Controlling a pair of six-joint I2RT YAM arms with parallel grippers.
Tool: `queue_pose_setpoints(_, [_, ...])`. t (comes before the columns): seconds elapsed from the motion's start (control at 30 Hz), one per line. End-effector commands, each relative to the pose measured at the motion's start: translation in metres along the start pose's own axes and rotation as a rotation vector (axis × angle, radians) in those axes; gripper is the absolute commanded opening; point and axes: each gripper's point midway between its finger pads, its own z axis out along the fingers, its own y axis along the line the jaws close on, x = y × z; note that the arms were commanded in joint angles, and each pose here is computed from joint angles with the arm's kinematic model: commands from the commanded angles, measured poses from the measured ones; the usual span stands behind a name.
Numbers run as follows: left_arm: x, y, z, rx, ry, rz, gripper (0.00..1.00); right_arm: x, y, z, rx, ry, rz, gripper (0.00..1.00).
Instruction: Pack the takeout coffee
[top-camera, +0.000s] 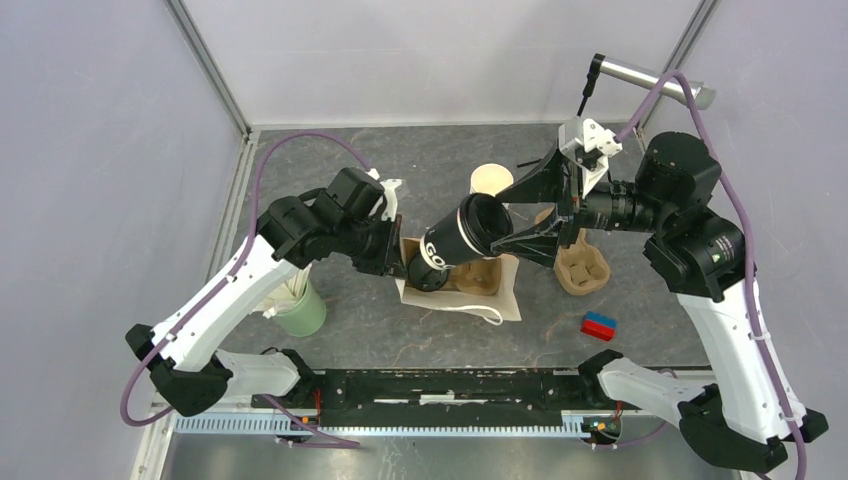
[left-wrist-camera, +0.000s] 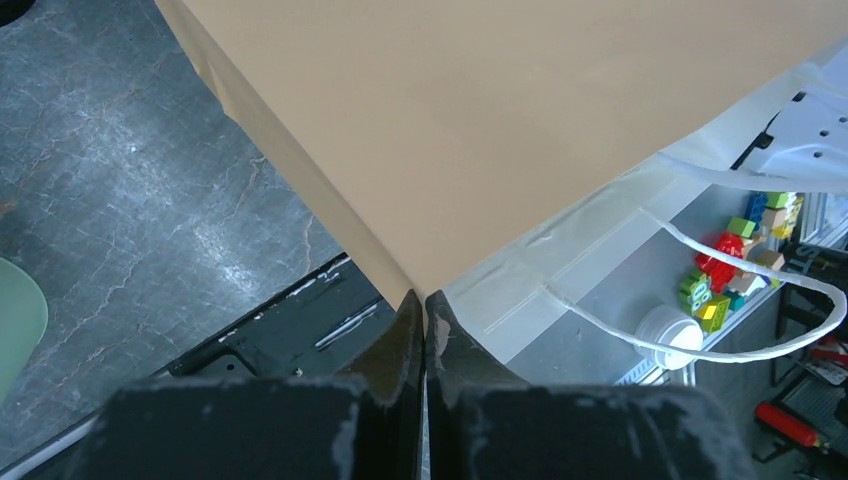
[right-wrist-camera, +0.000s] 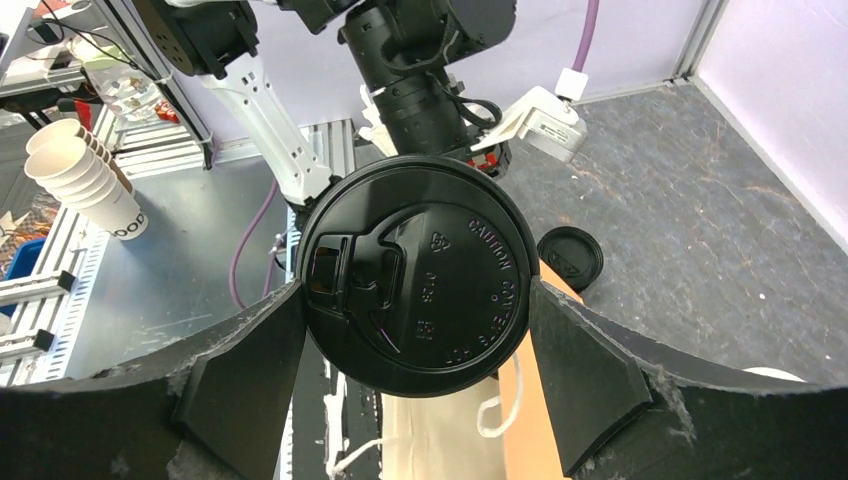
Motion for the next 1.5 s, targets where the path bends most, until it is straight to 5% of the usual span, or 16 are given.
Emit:
queue_pose_setpoints(0.0, [-0.013, -0.011, -0.01, 0.069, -0.027, -0.006, 0.02, -0.026, 0.01, 0.001, -0.049, -0.072, -0.029, 0.85])
queue_pose_setpoints(0.17, [-0.016, -0.01, -0.012, 0.078, -0.032, -0.019, 0.02, -0.035, 0.014, 0.002, -0.071, -0.095, -0.024, 0.85])
queue_pose_setpoints(0.6, [-0.016, -0.011, -0.015, 0.103, -0.039, -0.038, 0.02, 0.028, 0.01, 0.011, -0.042, 0.064, 0.025, 0.84])
queue_pose_setpoints(0.97, [-0.009, -0.019, -0.013, 0.189, -0.035, -0.01, 0.02, 0.072, -0.016, 0.022, 0.098, 0.234, -0.174, 0.82])
queue_pose_setpoints(1.47, [0.006, -0.023, -0.004, 0.266, 0.015, 0.057, 0.02, 0.112, -0.015, 0.038, 0.078, 0.42, -0.338, 0.8])
